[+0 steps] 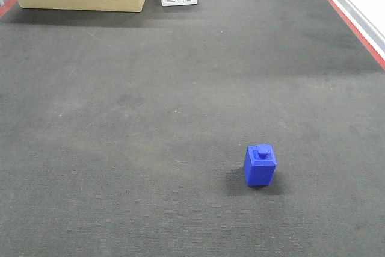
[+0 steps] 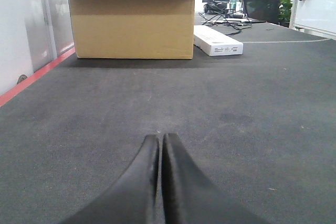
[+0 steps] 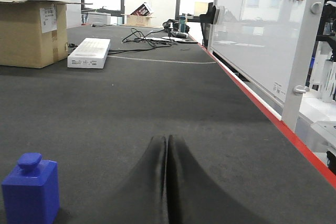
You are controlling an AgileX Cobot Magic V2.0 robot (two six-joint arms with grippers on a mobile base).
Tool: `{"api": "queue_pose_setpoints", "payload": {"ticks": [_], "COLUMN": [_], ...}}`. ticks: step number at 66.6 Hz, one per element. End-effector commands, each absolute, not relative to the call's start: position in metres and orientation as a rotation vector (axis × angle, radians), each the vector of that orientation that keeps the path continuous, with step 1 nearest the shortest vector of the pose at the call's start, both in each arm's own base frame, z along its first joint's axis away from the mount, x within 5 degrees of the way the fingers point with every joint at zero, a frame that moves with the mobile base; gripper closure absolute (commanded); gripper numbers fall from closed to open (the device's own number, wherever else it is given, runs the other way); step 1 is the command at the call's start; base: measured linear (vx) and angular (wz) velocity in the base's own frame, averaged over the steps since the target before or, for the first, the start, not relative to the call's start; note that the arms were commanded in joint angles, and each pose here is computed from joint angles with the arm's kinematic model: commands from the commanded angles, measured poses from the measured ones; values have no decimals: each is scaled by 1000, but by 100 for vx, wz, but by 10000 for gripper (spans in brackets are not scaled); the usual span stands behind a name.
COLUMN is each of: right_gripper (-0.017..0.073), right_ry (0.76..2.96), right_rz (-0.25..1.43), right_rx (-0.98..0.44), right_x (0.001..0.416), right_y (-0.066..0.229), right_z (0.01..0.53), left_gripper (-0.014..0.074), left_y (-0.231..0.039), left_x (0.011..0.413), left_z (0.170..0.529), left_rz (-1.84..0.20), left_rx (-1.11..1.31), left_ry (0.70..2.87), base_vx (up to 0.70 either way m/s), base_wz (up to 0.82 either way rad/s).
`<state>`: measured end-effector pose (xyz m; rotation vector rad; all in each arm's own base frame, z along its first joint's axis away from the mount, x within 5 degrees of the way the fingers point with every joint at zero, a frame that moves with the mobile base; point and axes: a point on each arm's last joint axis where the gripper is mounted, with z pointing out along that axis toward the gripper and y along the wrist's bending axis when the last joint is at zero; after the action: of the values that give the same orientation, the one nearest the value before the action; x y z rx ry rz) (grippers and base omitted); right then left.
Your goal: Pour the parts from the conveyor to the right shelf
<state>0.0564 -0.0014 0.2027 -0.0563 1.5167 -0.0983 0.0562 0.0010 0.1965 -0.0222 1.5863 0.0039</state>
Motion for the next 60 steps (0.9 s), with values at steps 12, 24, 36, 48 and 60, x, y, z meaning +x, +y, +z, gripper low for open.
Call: {"api": "queue_pose_setpoints", "payload": {"ticks": [12,24,36,48,60], "right_gripper": [568,568,568,568,568], "right_ry": [1446,1446,1443,1444,1444], "right_rz": [-103,-103,-103,-103,-103], "right_rx": [-61,-61,-61,-61,-61], "right_x": [56,56,56,56,56], "right_y": [-1,-1,-1,-1,-1], "right_z": [207,207,207,207,207], "left_gripper": [600,600,600,600,600], "left_y": [1,1,1,1,1], "left_x": [54,54,54,54,54], "left_z": [212,212,212,212,212], "left_rz": [-7,-7,-7,-7,-7], "left_rx": [-31,-31,-31,-31,-31], "left_ry": [1484,1484,1484,1484,1484], "base_vx": [0,0,0,0,0], "base_wz": [0,0,0,0,0]}}
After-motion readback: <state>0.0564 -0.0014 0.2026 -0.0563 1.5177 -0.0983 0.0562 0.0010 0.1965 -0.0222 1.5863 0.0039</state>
